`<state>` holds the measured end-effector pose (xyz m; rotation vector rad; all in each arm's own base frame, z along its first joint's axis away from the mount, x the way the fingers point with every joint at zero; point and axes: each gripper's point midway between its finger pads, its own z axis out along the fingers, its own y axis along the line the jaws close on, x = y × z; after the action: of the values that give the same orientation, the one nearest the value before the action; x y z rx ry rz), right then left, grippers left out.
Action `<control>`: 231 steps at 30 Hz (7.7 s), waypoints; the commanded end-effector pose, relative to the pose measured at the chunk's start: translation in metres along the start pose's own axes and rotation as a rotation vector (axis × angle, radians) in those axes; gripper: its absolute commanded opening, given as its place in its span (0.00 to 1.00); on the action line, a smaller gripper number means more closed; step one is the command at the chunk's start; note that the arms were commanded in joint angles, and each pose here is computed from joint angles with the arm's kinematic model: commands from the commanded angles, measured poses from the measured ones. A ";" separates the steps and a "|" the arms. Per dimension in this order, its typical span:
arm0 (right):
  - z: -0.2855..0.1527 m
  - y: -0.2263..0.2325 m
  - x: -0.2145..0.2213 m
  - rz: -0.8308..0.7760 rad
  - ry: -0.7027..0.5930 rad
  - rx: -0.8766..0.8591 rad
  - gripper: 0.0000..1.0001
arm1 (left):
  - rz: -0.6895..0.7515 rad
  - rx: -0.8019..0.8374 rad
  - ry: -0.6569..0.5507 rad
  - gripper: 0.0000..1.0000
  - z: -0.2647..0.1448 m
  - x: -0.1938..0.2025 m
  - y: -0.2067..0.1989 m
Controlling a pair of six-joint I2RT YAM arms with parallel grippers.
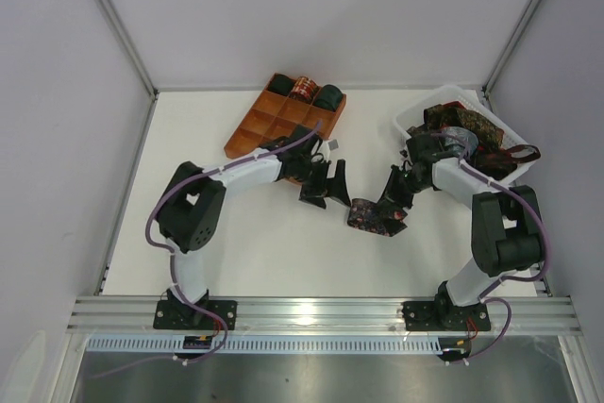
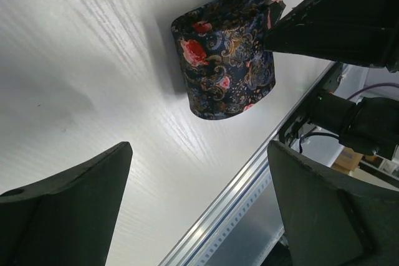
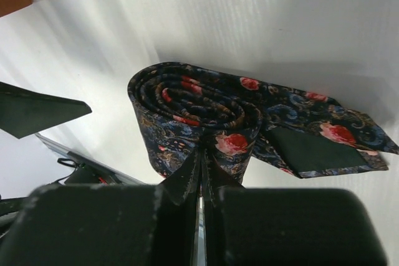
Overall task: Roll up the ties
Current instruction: Roll the tie, then place the rolled tie into the container
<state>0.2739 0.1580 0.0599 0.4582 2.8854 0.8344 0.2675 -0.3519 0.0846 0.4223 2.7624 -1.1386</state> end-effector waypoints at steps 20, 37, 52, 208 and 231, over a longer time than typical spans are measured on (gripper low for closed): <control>0.004 -0.023 -0.003 -0.044 -0.041 0.060 0.03 | -0.109 0.181 0.084 0.98 0.050 0.002 -0.025; 0.003 -0.029 -0.001 -0.053 -0.031 0.054 0.03 | -0.160 0.094 0.085 0.89 0.092 0.016 -0.012; 0.005 -0.032 0.003 -0.062 -0.018 0.054 0.02 | -0.228 0.070 0.070 0.70 0.103 0.011 -0.006; -0.042 -0.002 0.038 -0.109 -0.001 0.023 0.04 | 0.202 -0.878 -0.047 0.82 -0.068 -0.107 0.098; -0.037 0.007 0.033 -0.122 0.003 0.033 0.05 | 0.129 -0.550 -0.229 0.89 -0.119 -0.117 0.021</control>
<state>0.2247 0.1523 0.0856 0.2807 2.9355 0.7759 0.3871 -0.2745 0.1360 0.4531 2.7204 -0.1646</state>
